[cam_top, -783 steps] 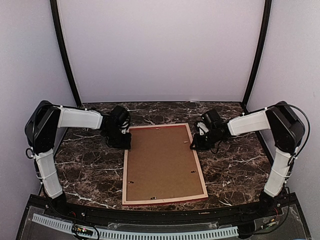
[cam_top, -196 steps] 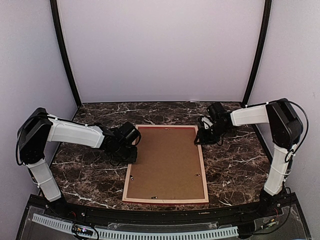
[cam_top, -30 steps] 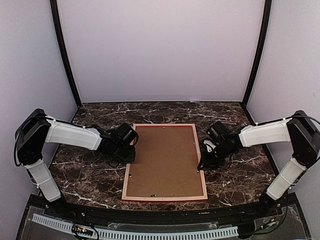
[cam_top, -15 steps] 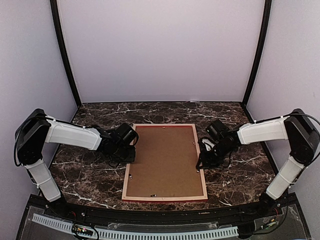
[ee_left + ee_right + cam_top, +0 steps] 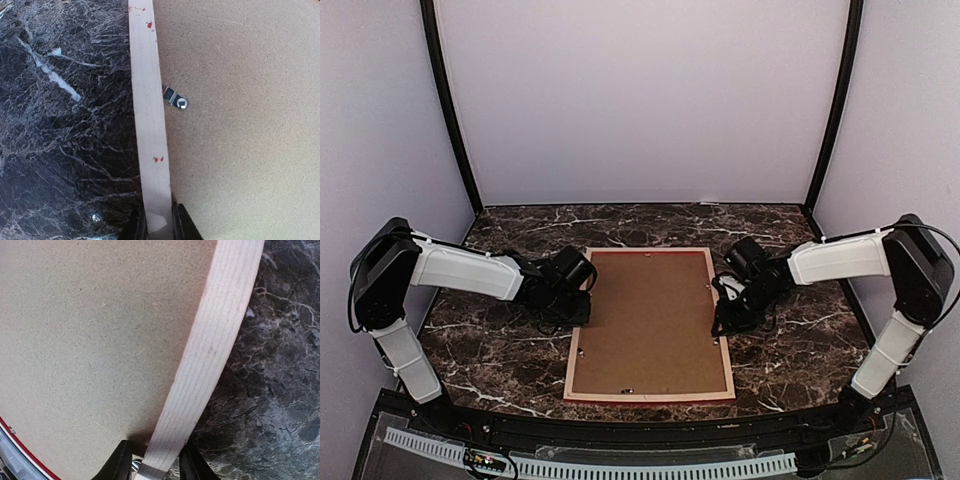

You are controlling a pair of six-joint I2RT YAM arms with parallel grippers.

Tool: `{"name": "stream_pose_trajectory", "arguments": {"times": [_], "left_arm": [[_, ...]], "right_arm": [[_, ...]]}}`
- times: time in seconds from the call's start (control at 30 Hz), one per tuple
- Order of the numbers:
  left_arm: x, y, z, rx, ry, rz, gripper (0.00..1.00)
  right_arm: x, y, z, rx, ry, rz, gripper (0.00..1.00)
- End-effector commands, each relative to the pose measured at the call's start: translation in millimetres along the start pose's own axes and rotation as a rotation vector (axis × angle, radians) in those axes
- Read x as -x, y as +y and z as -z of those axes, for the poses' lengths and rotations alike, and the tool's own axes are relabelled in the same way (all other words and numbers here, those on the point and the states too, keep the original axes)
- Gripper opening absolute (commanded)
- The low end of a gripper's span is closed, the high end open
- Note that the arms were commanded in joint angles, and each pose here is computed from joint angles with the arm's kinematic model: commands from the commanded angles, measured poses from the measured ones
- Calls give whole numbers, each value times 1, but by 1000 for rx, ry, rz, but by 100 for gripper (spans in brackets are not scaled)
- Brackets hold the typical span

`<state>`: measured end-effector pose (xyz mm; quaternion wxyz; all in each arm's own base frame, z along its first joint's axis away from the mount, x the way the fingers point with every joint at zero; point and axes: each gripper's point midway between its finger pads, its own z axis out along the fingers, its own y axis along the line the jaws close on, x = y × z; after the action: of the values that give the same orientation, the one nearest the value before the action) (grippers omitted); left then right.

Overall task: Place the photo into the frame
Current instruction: Press the fastener onto the backboard, then rotate the photo frame at the center of the board.

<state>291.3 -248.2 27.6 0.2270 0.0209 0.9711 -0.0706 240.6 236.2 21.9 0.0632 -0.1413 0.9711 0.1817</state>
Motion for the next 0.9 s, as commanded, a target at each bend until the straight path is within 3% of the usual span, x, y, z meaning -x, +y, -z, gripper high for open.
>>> {"name": "stream_pose_trajectory", "arguments": {"times": [0.0,0.37,0.87], "left_arm": [[-37,0,-5,-20,128,-62,10],[-37,-1,-5,-18,131,-67,10],[-38,2,-4,-10,130,-67,10]], "right_arm": [[-7,-16,-15,-88,32,55,32],[-17,-8,-11,-42,81,137,33],[-16,-13,-4,-63,102,227,27]]}}
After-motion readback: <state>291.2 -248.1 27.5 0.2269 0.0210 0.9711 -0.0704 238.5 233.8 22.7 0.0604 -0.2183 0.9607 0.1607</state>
